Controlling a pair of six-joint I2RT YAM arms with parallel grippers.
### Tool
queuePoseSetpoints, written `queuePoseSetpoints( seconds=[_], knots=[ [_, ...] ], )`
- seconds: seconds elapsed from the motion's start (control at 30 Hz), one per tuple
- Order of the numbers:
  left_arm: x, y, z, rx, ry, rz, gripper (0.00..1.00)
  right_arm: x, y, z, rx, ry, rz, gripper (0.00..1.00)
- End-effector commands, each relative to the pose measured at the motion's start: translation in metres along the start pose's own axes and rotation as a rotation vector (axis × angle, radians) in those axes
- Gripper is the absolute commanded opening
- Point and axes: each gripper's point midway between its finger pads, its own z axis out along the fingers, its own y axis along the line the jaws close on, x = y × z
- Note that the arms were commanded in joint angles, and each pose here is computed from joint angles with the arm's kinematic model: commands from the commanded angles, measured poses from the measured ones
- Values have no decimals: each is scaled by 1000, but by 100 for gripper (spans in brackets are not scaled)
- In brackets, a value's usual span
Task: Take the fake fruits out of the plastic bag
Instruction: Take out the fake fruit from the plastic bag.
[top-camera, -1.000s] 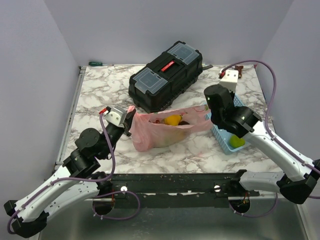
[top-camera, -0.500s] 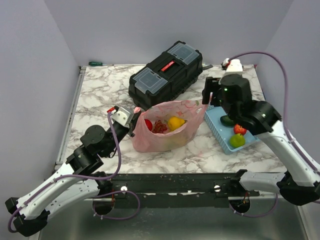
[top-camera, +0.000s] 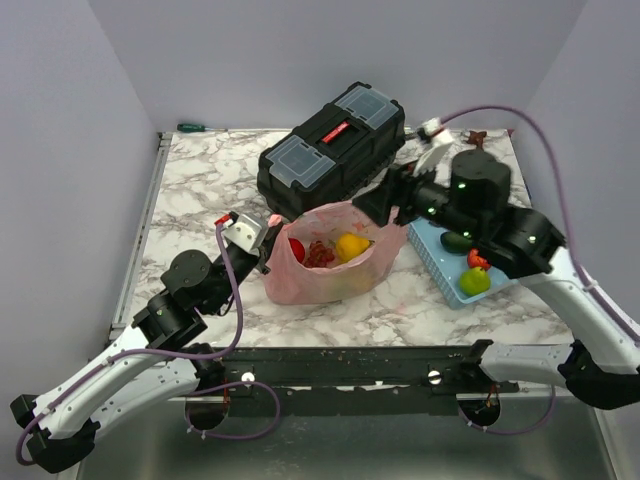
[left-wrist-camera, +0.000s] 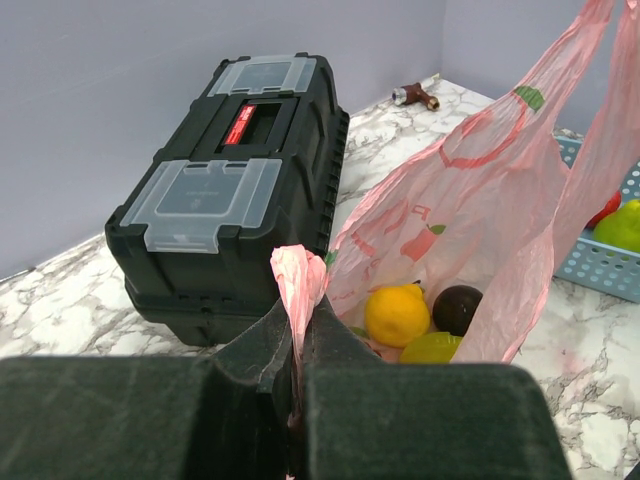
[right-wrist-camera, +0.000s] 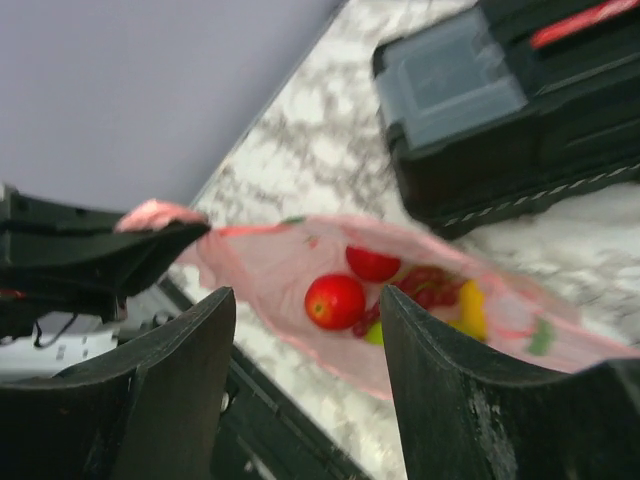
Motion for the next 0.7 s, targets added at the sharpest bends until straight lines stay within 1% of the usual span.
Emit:
queuePoseSetpoints(
  seconds=[0.0, 0.13, 0.3, 0.47, 0.67],
  knots=[
    [-7, 0, 0, 7, -15, 7, 0, 59, 27, 34, -52, 125, 12, 62],
    [-6, -4, 2, 26, -8, 5, 0, 93, 21, 55, 16, 188, -1, 58],
    [-7, -6, 1, 37, -7, 3, 0, 143, -12, 74, 150, 265, -12, 55],
    [-6, -9, 2, 54, -8, 2, 0, 186, -39, 86, 249, 336, -45, 55],
    [-6, -17, 4, 93, 3, -6, 0, 224, -48, 102, 287, 403, -73, 56]
  ],
)
